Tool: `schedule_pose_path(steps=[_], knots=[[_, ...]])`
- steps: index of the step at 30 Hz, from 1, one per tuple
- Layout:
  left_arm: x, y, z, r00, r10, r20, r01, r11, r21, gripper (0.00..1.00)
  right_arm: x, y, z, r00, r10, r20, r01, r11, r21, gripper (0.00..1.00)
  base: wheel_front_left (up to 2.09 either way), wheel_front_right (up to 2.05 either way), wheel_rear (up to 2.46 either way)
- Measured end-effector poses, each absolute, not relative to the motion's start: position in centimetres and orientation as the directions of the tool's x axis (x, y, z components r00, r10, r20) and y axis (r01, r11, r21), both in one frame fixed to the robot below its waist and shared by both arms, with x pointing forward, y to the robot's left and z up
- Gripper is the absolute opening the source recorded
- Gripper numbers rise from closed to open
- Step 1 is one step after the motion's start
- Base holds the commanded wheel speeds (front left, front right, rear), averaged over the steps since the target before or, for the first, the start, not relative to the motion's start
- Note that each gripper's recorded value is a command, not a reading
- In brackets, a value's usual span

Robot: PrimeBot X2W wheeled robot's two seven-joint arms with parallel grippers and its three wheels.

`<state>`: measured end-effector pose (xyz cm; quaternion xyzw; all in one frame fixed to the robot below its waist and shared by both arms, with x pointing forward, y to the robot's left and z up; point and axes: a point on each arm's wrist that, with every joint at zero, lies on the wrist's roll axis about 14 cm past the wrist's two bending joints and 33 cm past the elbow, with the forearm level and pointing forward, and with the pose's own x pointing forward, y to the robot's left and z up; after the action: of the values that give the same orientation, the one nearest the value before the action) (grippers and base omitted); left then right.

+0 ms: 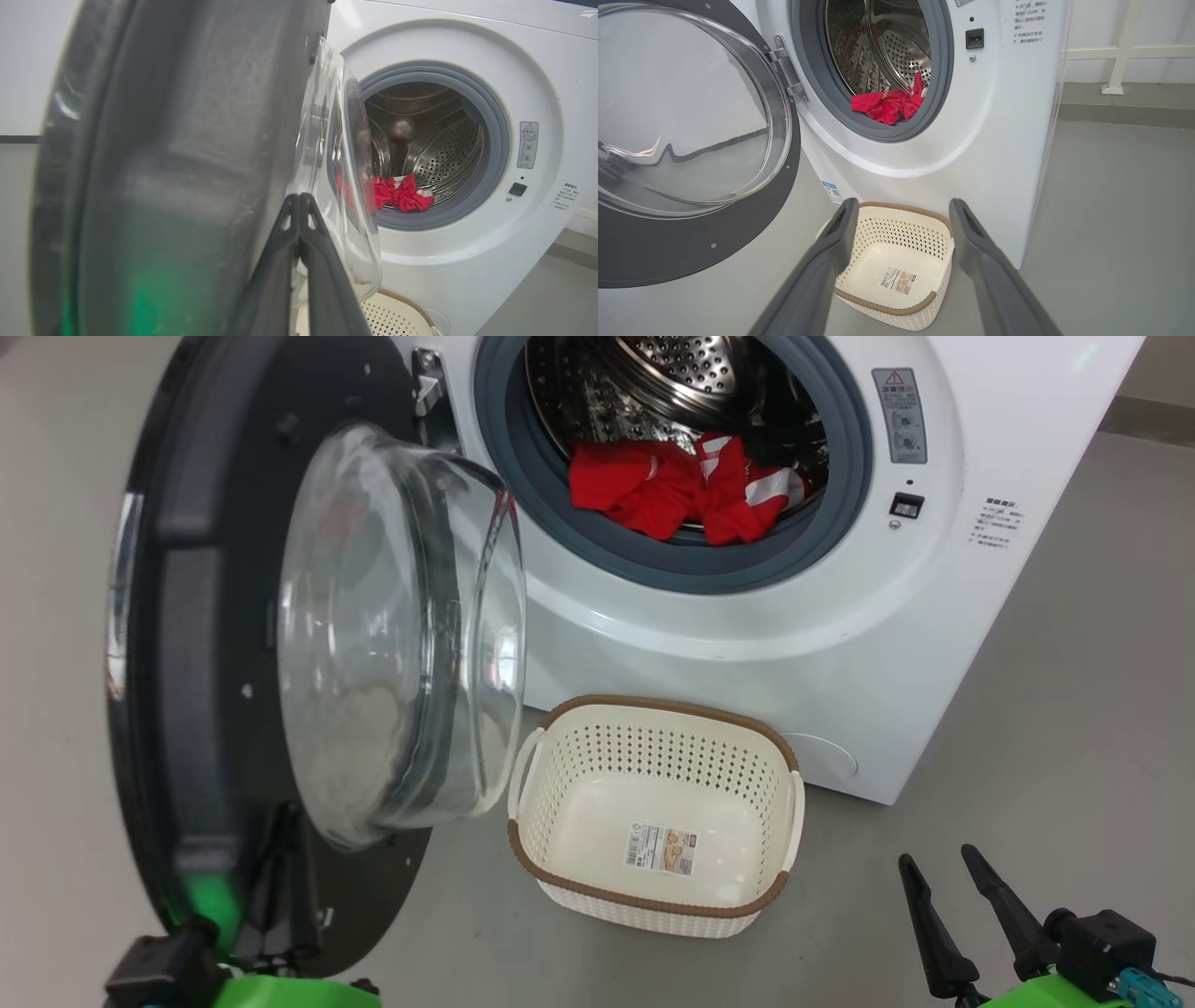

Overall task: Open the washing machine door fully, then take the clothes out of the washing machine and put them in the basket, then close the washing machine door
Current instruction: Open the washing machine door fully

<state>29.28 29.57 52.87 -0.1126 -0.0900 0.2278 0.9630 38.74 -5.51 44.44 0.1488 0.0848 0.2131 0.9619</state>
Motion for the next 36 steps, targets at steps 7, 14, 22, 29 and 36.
schedule_pose_path(steps=[7, 14, 22, 29, 36], knots=[[29.2, 32.3, 53.4, 0.840, 0.524, 0.138, -0.485, 0.841, -0.241, 0.00, 38.8, -5.8, 44.1, 0.898, 0.427, -0.107, -0.373, 0.868, 0.326, 1.00, 0.00, 0.00, 0.00], [29.1, 35.6, 53.7, 0.793, 0.592, 0.145, -0.549, 0.797, -0.251, 0.00, 39.5, -6.1, 44.2, 0.902, 0.420, -0.101, -0.370, 0.871, 0.324, 1.00, 0.00, 0.00, 0.00], [29.0, 39.0, 54.1, 0.741, 0.653, 0.155, -0.616, 0.754, -0.229, 0.00, 40.0, -6.8, 43.9, 0.906, 0.409, -0.105, -0.359, 0.878, 0.318, 1.00, 0.00, 0.00, 0.00], [29.5, 41.5, 54.3, 0.703, 0.694, 0.157, -0.662, 0.719, -0.210, 0.00, 40.4, -7.4, 43.2, 0.909, 0.399, -0.121, -0.346, 0.883, 0.316, 1.00, 0.00, 0.00, 0.00], [30.6, 43.3, 54.1, 0.677, 0.722, 0.141, -0.696, 0.691, -0.195, 0.00, 41.4, -8.1, 43.0, 0.913, 0.389, -0.121, -0.339, 0.890, 0.306, 1.00, 0.00, 0.00, 0.00]])
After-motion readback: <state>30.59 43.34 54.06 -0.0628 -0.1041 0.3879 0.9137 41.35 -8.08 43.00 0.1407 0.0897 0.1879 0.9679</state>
